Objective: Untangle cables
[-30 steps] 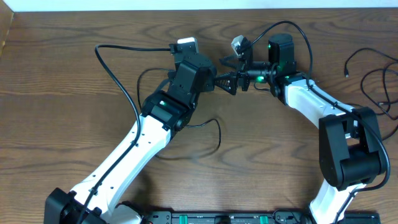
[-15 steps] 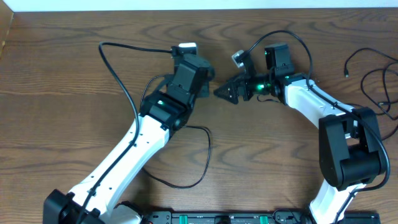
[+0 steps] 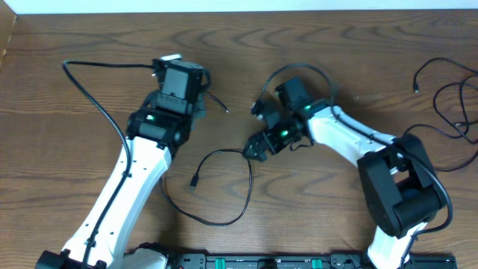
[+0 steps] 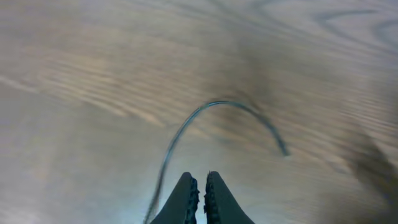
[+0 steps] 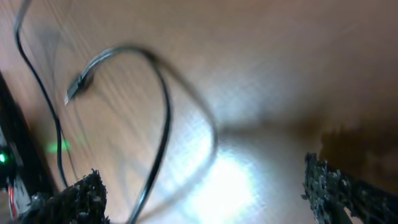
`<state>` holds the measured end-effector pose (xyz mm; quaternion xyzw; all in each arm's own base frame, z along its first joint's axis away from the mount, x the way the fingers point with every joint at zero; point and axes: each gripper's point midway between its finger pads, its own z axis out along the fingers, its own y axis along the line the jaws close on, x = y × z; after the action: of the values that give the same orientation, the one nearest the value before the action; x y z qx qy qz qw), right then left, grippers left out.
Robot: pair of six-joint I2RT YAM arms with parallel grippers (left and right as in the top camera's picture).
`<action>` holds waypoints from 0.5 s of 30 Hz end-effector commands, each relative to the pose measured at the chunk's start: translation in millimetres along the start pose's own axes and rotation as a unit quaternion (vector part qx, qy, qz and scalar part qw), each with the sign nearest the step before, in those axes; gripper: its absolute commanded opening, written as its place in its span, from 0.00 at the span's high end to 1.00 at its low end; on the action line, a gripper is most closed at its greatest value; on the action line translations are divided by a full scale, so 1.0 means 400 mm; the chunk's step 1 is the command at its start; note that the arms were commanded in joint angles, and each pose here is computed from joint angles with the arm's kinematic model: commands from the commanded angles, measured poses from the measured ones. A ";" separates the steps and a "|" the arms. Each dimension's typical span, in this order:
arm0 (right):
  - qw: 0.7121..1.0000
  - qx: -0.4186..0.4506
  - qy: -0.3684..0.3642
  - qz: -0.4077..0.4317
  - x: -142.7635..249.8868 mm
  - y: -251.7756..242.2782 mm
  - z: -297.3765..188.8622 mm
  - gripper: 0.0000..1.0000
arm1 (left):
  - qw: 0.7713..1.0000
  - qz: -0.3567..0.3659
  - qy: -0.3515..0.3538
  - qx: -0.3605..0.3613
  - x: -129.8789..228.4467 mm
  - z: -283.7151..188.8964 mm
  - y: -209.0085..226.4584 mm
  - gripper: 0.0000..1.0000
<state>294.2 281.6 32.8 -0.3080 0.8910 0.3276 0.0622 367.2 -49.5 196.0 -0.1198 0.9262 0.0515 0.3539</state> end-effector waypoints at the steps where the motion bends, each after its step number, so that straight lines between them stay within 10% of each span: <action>1: 0.999 0.004 0.038 -0.014 0.040 0.032 0.036 0.01 | 1.000 -0.014 0.000 -0.026 -0.013 -0.002 0.058 0.92; 12: 0.994 -0.011 0.104 -0.043 0.120 0.114 0.074 0.02 | 0.997 -0.039 0.027 -0.067 0.002 0.013 0.151 0.92; 15: 0.994 -0.002 0.095 -0.055 0.107 0.111 0.081 0.20 | 0.997 -0.040 0.029 -0.063 0.003 0.013 0.148 0.91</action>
<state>231.5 304.4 24.2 -0.3754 0.8754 0.3045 -0.0083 354.7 6.6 185.1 -0.1795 0.9282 0.0918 0.3129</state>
